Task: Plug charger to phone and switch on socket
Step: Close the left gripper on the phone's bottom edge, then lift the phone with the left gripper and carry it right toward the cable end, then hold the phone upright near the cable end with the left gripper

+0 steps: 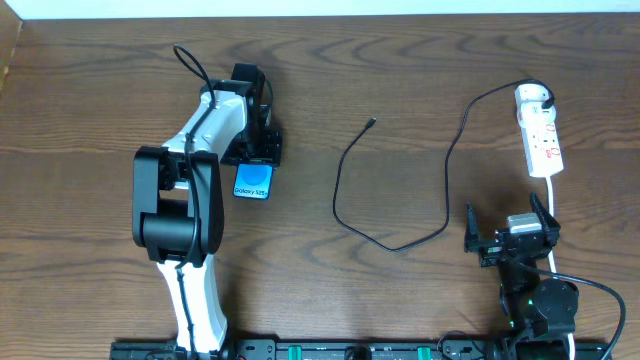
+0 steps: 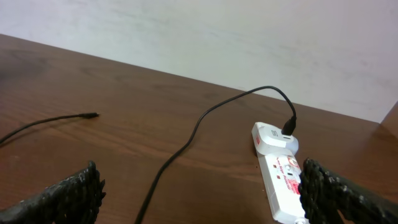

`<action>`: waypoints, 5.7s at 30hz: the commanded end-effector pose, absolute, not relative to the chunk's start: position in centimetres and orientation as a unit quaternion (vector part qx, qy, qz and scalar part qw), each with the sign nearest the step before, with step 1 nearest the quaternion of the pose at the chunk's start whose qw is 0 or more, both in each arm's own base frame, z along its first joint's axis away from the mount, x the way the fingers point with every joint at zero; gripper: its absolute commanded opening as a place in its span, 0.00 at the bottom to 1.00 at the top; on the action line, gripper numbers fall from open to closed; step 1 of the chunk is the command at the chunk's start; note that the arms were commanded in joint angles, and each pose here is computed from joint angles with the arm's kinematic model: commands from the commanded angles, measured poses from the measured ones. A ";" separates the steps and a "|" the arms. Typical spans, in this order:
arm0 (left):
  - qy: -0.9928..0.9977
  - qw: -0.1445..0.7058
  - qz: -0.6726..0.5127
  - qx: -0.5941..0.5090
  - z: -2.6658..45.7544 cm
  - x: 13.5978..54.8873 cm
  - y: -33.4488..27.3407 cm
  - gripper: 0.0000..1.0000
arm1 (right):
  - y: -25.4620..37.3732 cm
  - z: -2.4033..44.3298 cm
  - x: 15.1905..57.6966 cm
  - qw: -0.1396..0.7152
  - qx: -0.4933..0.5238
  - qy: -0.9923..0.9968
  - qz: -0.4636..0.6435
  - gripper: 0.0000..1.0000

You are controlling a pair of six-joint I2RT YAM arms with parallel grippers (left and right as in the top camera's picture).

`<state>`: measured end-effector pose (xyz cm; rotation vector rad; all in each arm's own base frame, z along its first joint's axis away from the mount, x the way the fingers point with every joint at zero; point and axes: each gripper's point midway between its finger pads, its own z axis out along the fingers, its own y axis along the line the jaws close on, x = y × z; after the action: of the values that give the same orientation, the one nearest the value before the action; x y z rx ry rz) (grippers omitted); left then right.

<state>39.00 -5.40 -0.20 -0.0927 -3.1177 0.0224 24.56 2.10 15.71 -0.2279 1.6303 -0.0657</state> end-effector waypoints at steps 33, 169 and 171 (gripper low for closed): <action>-0.990 -0.022 0.137 0.028 5.0 39.9 -8.1 0.67 | 2.5 15.6 24.5 0.680 -0.103 0.726 -0.019 0.99; -0.665 0.322 0.511 0.439 17.6 41.6 -20.6 0.54 | 2.5 15.6 24.5 0.680 -0.103 0.726 -0.019 0.99; -0.659 0.331 0.511 0.442 17.8 41.5 -20.7 0.54 | 2.5 15.6 24.5 0.680 -0.103 0.726 -0.019 0.99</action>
<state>41.62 -20.45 14.39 1.1862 -1.7856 1.2926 24.56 2.10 15.71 -0.2279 1.6303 -0.0657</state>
